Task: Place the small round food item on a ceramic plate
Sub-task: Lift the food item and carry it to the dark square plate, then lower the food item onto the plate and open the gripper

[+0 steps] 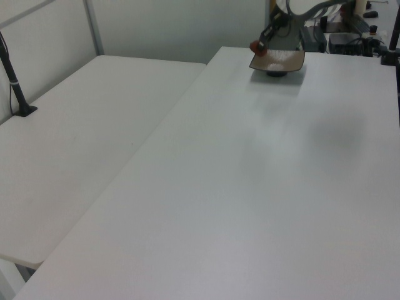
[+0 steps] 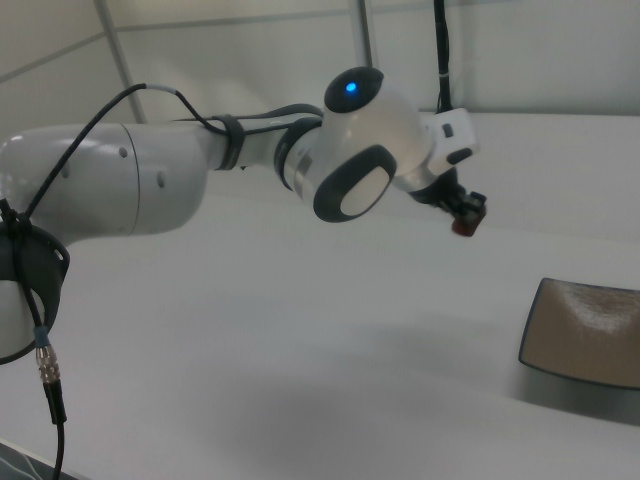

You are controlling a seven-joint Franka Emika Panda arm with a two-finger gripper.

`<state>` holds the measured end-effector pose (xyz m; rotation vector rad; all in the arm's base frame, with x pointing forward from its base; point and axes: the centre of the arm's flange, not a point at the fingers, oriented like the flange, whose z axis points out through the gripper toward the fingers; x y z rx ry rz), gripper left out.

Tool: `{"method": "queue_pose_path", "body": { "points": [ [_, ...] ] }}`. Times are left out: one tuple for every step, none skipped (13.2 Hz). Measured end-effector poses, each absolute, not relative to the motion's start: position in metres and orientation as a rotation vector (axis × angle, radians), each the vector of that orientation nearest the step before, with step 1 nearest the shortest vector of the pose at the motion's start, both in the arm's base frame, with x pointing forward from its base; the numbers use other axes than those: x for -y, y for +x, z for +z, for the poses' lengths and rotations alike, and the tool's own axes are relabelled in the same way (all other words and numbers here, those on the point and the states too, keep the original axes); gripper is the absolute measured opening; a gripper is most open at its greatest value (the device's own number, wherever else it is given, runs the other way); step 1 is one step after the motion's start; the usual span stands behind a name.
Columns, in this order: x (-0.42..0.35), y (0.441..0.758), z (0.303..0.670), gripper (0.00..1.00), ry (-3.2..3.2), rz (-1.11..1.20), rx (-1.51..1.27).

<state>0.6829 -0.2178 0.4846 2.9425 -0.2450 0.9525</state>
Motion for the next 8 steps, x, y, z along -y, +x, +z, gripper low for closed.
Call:
{"method": "queue_pose_path", "body": {
  "points": [
    [0.243,0.678,0.490,0.13,2.926,1.099,0.432],
    [0.270,0.670,0.485,0.13,2.911,1.192,0.621],
    [0.294,0.664,0.467,0.13,2.911,1.205,0.765],
    [0.315,0.659,0.445,0.13,2.902,1.196,0.873],
    [0.334,0.655,0.425,0.13,2.883,1.186,0.986],
    [0.346,0.652,0.414,0.13,2.868,1.178,1.072],
    [0.361,0.649,0.405,0.13,2.847,1.174,1.160],
    [0.371,0.646,0.403,0.13,2.827,1.175,1.212]
  ]
}}
